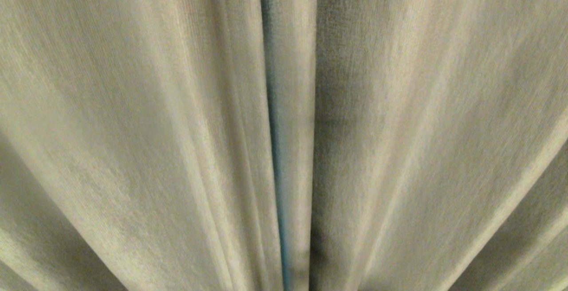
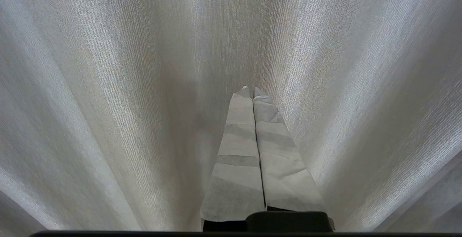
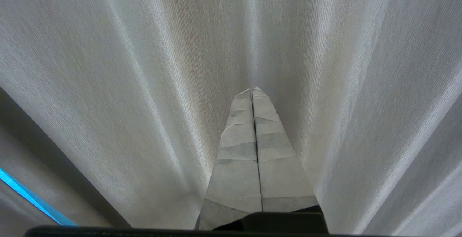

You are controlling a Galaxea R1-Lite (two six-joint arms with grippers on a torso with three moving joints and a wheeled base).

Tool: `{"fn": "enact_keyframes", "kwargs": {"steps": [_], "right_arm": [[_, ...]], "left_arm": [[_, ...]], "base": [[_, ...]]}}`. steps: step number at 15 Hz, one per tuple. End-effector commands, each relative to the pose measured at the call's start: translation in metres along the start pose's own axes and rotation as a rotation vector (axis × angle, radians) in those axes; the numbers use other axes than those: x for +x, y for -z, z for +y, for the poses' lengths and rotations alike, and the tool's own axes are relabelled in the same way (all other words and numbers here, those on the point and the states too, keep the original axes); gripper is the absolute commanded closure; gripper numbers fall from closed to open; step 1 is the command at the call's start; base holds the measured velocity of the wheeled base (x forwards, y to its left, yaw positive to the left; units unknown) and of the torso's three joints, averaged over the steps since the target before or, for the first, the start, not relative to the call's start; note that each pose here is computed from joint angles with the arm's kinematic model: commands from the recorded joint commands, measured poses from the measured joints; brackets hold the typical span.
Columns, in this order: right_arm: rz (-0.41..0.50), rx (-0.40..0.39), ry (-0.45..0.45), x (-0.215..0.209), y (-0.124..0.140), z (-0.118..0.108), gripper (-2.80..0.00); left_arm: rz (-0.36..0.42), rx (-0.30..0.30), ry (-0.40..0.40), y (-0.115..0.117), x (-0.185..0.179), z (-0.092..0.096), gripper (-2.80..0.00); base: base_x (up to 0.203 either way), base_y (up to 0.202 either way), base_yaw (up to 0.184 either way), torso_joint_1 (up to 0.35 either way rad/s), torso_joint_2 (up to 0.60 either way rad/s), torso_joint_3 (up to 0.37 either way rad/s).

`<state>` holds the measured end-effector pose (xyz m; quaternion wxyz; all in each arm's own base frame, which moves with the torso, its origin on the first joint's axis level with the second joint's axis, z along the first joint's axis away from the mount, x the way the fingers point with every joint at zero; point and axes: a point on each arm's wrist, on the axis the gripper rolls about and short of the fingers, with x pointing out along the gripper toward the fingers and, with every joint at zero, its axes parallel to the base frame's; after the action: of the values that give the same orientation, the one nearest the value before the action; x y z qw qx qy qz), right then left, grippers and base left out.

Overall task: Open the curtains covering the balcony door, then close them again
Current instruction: Pull the outer curtains open on both sides

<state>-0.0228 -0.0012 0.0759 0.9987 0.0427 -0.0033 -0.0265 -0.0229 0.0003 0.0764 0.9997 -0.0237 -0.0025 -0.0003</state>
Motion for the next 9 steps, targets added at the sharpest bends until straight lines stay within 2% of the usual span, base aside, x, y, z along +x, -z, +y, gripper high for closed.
{"fn": "enact_keyframes", "kwargs": {"steps": [1, 9], "right_arm": [[-0.001, -0.001, 0.0, 0.0, -0.0001, 0.0, 0.0], [-0.004, -0.021, -0.004, 0.0, -0.0004, 0.0001, 0.0]], "left_arm": [[-0.001, 0.0, 0.0, 0.0, 0.0, 0.0, 0.0], [-0.001, 0.0, 0.0, 0.0, 0.0, 0.0, 0.0]], "base": [[0.0, 0.0, 0.0, 0.0, 0.0, 0.0], [0.0, 0.0, 0.0, 0.0, 0.0, 0.0]]}}
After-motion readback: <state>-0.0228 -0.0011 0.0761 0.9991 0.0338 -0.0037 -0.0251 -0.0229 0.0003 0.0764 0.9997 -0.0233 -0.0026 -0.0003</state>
